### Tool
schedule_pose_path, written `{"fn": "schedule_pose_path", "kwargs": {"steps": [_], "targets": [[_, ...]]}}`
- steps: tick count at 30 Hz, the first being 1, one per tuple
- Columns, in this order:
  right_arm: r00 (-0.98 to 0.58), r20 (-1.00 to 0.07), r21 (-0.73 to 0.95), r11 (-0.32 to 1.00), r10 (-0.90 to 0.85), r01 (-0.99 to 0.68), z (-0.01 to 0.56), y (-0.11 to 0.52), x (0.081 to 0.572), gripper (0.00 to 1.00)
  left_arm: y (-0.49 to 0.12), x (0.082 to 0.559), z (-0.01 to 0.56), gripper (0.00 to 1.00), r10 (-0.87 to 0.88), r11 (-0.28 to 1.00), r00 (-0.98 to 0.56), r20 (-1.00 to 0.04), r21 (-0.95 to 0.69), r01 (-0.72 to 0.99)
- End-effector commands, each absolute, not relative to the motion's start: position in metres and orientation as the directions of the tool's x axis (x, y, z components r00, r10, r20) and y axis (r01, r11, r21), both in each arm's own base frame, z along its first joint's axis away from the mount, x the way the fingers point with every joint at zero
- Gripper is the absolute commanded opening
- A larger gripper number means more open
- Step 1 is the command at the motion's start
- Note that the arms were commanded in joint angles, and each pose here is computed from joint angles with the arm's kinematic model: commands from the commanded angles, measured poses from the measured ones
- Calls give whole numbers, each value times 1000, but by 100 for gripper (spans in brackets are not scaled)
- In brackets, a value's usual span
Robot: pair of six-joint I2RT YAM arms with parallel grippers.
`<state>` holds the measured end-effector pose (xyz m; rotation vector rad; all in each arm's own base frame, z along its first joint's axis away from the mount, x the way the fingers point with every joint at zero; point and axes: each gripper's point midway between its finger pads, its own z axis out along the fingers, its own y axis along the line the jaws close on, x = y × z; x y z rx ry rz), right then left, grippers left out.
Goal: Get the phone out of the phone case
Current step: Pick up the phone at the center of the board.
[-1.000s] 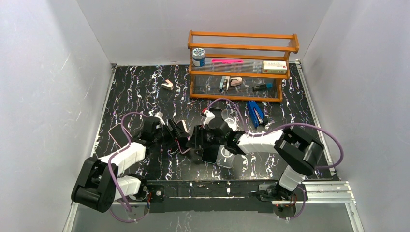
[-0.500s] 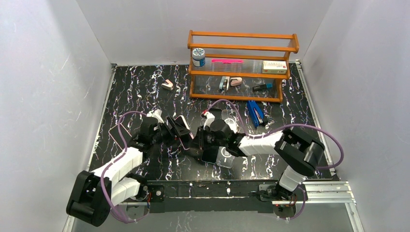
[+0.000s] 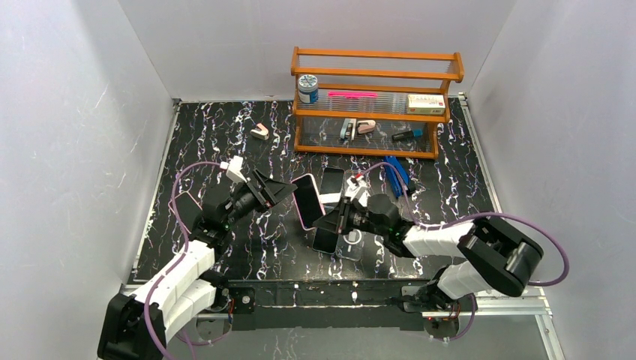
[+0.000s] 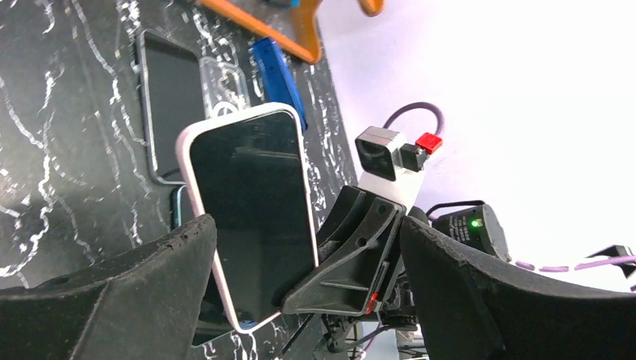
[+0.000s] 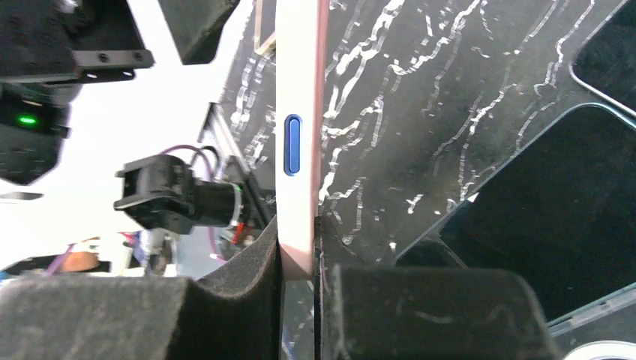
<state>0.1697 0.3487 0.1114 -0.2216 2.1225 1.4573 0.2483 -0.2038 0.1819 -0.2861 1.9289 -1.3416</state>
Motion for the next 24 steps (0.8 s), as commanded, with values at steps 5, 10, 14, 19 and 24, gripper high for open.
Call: {"fn": "schedule_pose_path", "kwargs": {"steps": [5,10,14,19,24], "targets": [[-750,-545,802,-30,376,-597,239,333,157,1,-211,244,226,88,-582,319,-644,-497,-868,381],[-748,-548,773,-115,374,-624,258,329,146,1,-219,240,241,86,-556,262,-668,-495,-866,425],[-758,-560,757,-165,336,-632,264,333,139,1,-225,235,254,83,-532,226,-681,-503,-860,458],[-771,-569,746,-217,285,-630,267,339,132,1,-230,229,270,78,-503,188,-690,-520,-845,500],[-777,-582,740,-239,242,-629,267,345,130,1,-236,220,277,65,-448,154,-714,-538,-833,531]]}}
